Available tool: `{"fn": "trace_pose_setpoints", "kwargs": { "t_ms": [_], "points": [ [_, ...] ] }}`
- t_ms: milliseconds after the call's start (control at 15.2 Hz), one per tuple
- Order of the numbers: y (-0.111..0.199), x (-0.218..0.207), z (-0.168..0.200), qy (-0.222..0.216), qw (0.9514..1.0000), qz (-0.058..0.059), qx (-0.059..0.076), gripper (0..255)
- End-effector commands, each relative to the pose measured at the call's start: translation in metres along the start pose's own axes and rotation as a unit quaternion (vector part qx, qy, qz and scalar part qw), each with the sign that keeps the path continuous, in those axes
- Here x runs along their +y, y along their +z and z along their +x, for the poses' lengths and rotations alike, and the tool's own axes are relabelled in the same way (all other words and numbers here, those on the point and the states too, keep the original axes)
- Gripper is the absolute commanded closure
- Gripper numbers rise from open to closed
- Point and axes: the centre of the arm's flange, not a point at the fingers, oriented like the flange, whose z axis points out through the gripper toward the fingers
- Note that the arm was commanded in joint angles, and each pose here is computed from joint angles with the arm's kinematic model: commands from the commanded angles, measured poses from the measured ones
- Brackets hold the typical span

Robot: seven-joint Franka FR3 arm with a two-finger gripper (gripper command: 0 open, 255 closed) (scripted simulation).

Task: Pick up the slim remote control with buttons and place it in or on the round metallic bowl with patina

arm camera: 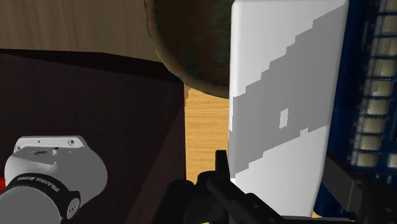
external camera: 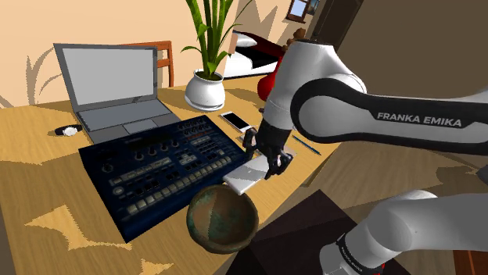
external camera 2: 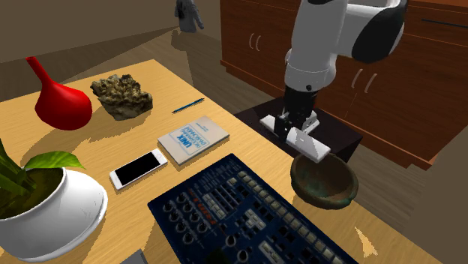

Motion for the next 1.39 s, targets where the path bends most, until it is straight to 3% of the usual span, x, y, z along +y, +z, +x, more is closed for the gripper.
{"fn": "trace_pose_setpoints", "kwargs": {
  "t_ms": [0,462,1320],
  "points": [
    [0.0,0.002,-0.028,0.001,1.0,0.0,0.0,255],
    [0.0,0.018,-0.121,0.001,1.0,0.0,0.0,255],
    [0.069,0.017,-0.121,0.001,1.0,0.0,0.0,255]
  ]
}}
